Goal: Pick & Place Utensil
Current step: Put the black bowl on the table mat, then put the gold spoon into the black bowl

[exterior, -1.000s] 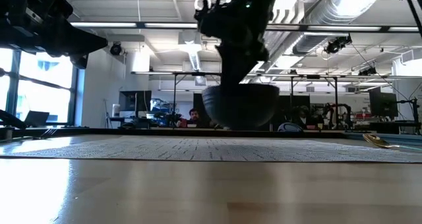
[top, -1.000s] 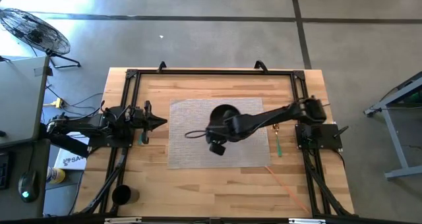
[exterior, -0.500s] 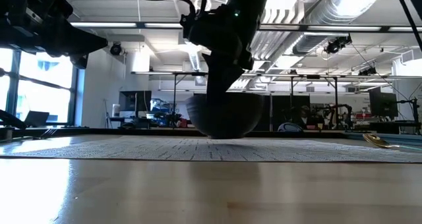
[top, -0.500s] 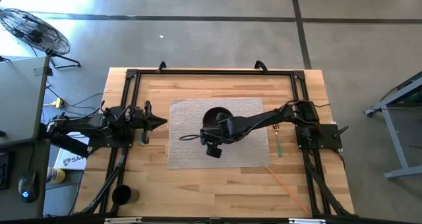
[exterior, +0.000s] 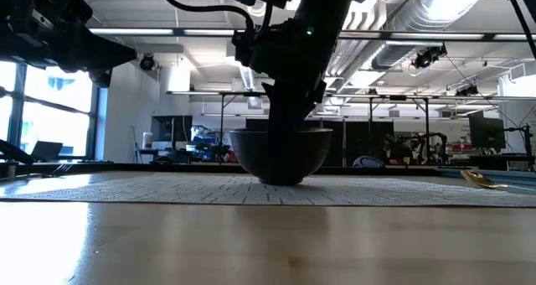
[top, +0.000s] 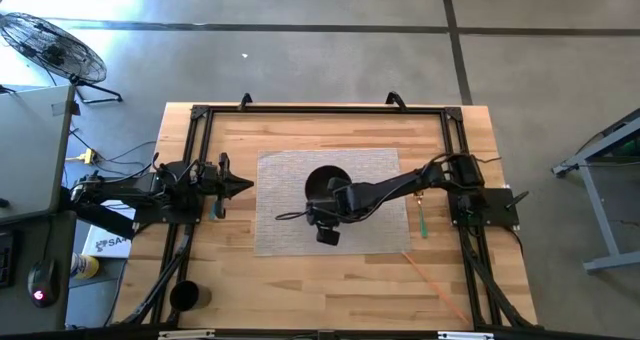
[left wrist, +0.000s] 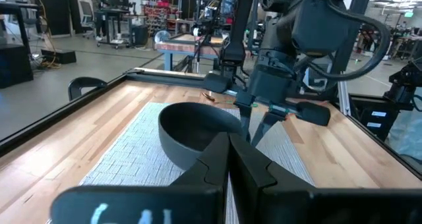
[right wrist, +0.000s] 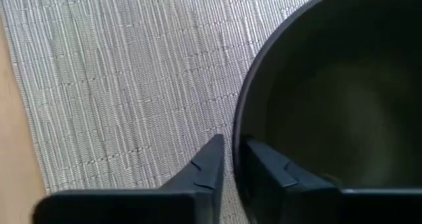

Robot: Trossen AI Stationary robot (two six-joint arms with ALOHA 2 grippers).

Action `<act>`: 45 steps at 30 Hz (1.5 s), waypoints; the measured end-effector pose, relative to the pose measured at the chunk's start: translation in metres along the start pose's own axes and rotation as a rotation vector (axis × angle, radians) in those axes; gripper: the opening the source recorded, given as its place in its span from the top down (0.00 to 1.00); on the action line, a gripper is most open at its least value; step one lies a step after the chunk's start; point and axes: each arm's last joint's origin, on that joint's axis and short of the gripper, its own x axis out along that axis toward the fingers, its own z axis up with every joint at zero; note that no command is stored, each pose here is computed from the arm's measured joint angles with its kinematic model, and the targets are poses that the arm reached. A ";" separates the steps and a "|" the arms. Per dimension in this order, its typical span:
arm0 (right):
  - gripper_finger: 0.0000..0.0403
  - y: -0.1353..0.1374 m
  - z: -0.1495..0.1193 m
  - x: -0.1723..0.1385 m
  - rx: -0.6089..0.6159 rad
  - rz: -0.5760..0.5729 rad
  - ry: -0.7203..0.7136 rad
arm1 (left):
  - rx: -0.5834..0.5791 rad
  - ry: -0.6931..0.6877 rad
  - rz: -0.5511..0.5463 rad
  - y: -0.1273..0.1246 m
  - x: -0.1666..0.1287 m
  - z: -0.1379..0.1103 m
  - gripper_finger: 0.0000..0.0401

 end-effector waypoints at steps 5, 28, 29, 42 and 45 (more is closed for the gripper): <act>0.74 -0.003 0.002 -0.007 0.009 -0.036 -0.030 | 0.000 0.000 0.000 0.000 0.000 0.000 0.98; 0.40 -0.065 -0.120 -0.131 0.742 -0.254 -0.006 | 0.000 0.000 0.003 0.000 0.000 0.000 0.98; 0.40 -0.068 -0.130 -0.127 0.781 -0.260 0.016 | 0.000 -0.001 0.004 0.000 0.000 0.000 0.98; 0.40 -0.084 -0.202 -0.080 1.034 -0.348 0.267 | 0.000 -0.001 0.003 0.000 0.000 0.000 0.98; 0.40 -0.084 -0.209 -0.071 1.055 -0.312 0.298 | 0.000 -0.001 0.003 0.000 0.000 0.000 0.98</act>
